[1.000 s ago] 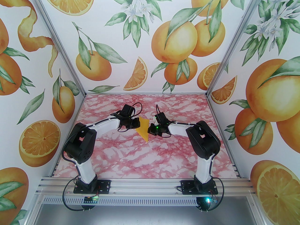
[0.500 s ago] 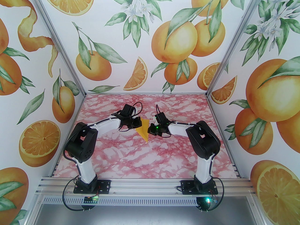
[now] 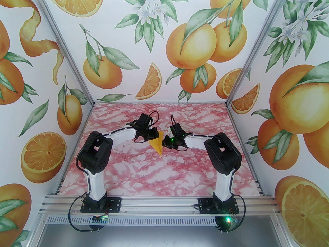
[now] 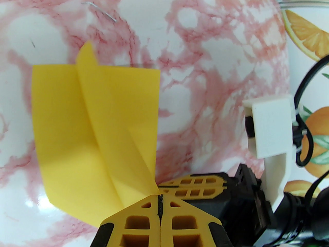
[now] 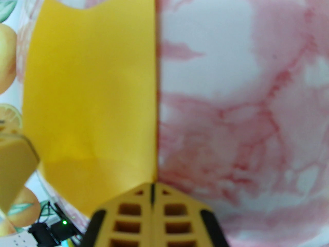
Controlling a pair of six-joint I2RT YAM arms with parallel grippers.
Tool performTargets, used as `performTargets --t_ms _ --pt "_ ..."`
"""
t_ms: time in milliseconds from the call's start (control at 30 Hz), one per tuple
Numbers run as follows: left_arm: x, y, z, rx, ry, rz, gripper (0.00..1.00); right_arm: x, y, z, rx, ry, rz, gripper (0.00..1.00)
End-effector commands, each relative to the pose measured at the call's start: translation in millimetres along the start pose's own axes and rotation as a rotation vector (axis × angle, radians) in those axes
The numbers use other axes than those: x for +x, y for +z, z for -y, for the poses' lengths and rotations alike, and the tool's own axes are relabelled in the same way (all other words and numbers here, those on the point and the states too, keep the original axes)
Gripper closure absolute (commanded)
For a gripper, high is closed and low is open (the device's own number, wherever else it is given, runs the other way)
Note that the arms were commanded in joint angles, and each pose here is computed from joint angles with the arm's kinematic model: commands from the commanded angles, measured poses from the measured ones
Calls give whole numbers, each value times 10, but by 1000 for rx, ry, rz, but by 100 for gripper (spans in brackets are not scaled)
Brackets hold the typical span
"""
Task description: Fold a paper plane with a square sheet of paper (fold left side to right side)
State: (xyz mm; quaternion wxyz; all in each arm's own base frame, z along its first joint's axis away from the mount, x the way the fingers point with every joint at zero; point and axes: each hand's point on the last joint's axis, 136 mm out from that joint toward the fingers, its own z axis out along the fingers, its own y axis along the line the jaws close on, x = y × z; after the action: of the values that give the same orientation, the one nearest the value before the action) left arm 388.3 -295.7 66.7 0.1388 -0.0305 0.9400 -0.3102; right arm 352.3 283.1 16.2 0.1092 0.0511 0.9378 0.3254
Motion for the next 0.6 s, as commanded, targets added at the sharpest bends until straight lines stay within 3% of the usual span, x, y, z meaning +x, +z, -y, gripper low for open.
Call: performTargets --t_ms 0,567 --pt "-63 23 58 -3 -5 7 100 139 121 89 29 -7 -39 98" --pt "-29 167 56 -9 -15 -17 100 110 72 47 7 -12 -23 94"
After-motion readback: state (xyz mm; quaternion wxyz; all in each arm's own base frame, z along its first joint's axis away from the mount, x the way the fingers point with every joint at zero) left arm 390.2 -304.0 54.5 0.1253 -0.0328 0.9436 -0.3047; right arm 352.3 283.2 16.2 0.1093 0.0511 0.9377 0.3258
